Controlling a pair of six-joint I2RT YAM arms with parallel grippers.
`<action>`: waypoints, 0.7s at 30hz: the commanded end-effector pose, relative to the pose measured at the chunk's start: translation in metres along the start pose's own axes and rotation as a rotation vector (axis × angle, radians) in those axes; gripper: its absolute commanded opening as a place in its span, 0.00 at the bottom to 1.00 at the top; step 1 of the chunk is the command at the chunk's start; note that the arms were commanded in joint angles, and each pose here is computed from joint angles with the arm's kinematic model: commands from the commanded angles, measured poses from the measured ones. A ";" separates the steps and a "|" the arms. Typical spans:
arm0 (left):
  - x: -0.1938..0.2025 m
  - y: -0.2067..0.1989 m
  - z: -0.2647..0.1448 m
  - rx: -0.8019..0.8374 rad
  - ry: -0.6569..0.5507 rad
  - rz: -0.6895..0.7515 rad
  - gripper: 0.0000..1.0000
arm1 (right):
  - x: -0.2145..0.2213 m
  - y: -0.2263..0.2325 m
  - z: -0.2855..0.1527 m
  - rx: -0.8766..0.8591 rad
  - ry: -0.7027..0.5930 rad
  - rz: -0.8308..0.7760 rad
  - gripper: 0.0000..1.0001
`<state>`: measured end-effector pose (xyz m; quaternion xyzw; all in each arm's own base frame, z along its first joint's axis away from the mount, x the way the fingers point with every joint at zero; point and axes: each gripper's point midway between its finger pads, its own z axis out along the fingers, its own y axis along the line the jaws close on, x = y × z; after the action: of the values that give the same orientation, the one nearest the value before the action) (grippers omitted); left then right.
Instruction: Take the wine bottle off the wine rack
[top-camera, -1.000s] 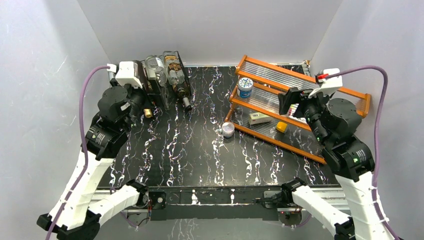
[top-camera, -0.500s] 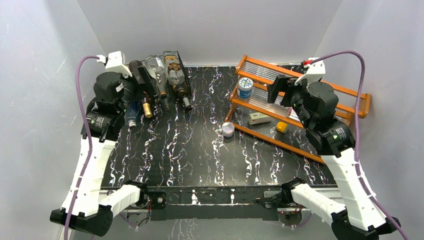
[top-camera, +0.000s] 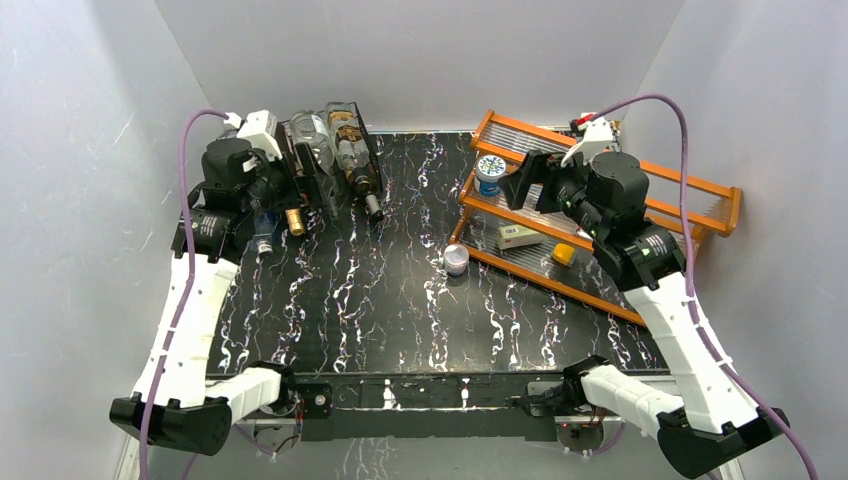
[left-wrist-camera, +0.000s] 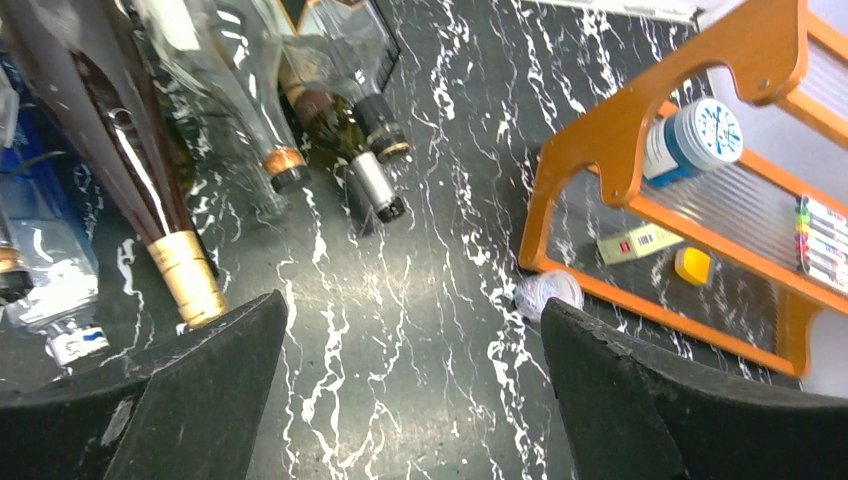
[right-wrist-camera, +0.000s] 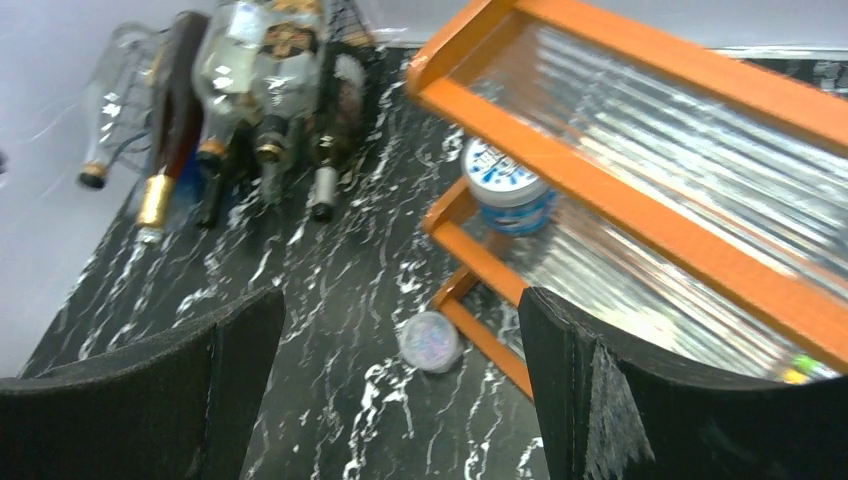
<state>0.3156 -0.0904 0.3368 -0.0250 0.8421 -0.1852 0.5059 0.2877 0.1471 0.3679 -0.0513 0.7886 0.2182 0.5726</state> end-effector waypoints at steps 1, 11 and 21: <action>0.019 -0.009 -0.004 0.076 0.075 0.010 0.98 | -0.014 0.040 -0.015 -0.235 -0.094 0.022 0.98; 0.028 0.016 0.026 -0.058 0.202 -0.010 0.98 | -0.001 0.064 -0.015 -0.385 -0.045 0.024 0.98; 0.036 -0.026 0.094 0.116 0.300 -0.152 0.96 | 0.008 0.071 -0.013 -0.438 -0.017 0.037 0.98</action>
<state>0.3659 -0.1222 0.2588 -0.0326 0.9098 -0.2198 0.3505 0.2520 0.2030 0.3641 -0.1455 0.7471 0.3756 0.5287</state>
